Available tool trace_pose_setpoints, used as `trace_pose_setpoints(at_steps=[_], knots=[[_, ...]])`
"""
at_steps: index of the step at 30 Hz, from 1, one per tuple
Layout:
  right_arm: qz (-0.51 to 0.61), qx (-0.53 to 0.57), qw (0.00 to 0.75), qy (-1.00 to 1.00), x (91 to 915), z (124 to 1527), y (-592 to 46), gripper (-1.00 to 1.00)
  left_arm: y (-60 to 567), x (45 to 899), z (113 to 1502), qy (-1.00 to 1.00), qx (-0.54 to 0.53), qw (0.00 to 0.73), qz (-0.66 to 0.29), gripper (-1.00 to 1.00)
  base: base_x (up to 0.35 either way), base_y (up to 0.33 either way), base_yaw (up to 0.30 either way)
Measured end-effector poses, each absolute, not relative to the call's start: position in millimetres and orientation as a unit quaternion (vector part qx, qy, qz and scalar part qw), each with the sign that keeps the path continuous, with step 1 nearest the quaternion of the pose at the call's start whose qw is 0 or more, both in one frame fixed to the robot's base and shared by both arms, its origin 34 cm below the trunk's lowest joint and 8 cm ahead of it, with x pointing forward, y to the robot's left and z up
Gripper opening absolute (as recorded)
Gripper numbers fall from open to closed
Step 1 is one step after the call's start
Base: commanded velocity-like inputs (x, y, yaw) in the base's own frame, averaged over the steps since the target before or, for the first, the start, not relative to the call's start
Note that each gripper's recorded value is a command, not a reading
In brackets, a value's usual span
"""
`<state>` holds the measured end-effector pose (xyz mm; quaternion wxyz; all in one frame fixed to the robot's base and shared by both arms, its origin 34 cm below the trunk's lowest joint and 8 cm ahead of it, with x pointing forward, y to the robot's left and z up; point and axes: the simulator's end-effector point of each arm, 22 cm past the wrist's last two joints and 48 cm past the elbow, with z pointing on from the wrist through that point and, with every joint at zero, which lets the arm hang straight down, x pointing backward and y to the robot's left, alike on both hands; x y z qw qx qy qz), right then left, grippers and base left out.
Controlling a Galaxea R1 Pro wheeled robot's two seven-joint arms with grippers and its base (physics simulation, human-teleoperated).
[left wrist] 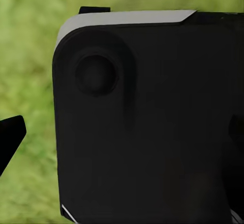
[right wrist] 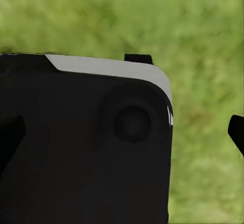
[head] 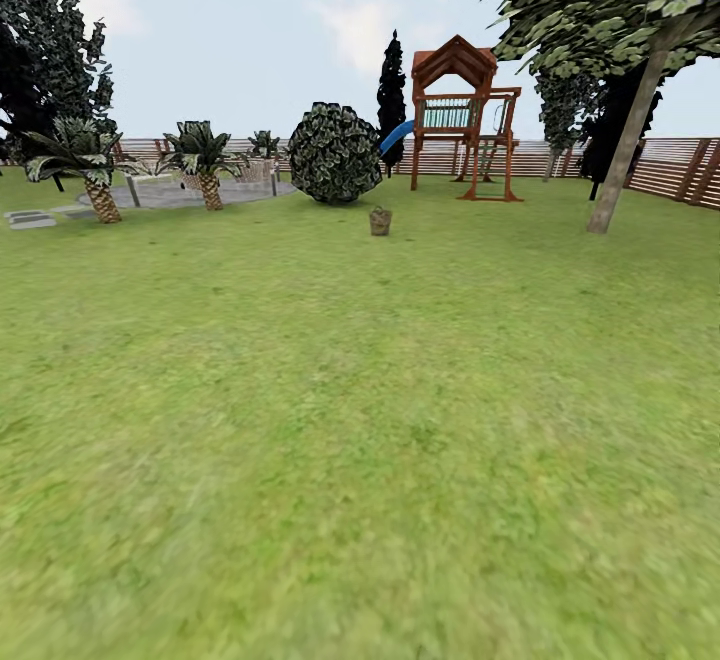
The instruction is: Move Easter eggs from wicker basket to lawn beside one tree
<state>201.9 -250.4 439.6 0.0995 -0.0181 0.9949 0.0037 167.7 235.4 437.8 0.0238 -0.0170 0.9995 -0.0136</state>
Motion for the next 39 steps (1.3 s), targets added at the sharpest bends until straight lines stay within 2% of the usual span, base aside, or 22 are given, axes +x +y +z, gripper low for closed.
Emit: trace_pose_setpoints(at_steps=[3,39], knots=[[0.004,-0.016,0.141,0.99,244,444,-247,1.0,232,150,438,1.0,-0.016,0.005,-0.016,1.0,0.0,0.0,0.0],[0.002,-0.007,0.108,0.994,217,439,-250,1.0,233,137,437,1.0,-0.017,-0.011,-0.015,1.0,0.0,0.0,0.0]])
